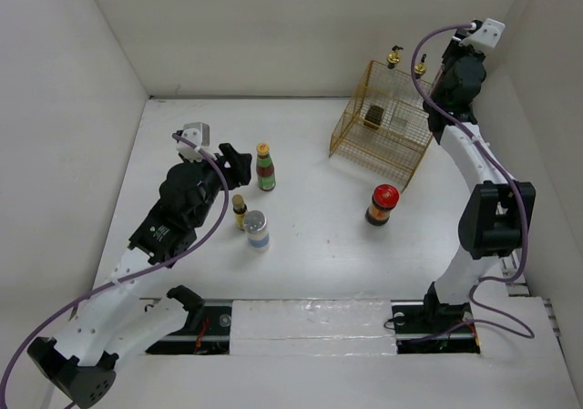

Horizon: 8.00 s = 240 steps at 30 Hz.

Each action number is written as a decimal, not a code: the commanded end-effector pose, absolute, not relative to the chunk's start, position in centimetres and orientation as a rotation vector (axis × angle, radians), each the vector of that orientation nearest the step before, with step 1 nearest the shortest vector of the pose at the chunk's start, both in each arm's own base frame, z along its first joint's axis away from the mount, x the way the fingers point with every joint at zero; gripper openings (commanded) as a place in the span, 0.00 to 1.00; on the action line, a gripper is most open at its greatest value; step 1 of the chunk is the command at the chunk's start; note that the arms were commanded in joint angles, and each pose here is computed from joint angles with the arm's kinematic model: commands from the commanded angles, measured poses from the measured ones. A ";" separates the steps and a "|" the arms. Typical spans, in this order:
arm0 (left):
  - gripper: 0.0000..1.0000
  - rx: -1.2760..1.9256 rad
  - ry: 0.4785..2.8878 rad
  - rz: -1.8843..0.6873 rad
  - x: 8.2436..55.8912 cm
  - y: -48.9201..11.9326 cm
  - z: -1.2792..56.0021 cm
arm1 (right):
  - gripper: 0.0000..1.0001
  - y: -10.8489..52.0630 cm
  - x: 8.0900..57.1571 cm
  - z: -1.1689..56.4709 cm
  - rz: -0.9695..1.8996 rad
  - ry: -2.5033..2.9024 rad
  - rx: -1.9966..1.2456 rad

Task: Organize the condiment bottles

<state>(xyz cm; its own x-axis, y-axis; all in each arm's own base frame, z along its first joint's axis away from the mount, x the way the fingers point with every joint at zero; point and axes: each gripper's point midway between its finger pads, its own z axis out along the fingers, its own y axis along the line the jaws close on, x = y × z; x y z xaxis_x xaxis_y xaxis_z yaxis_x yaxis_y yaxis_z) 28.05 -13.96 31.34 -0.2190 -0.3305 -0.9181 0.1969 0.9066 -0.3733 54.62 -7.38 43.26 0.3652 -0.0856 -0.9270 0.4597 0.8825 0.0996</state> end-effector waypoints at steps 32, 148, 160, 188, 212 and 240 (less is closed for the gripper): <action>0.60 -0.082 1.715 -0.496 28.8 -14.8 31.8 | 0.14 -5.7 51.3 39.4 -0.320 1.030 0.478; 0.64 -0.156 1.641 -0.492 27.8 -13.0 33.6 | 0.20 10.8 55.5 41.4 0.101 1.251 0.154; 0.64 -0.154 1.650 -0.488 28.0 -13.1 33.4 | 0.21 13.6 56.1 32.9 0.064 1.375 0.123; 0.64 -0.125 1.648 -0.524 27.5 -13.6 33.6 | 0.94 12.2 49.8 36.9 0.191 1.500 0.202; 0.75 -0.063 1.635 -0.667 25.9 -15.3 35.3 | 1.00 9.3 26.0 16.6 0.080 2.457 0.189; 0.75 -0.052 1.658 -0.667 26.3 -15.8 34.4 | 0.42 11.9 35.4 36.4 0.283 1.805 0.248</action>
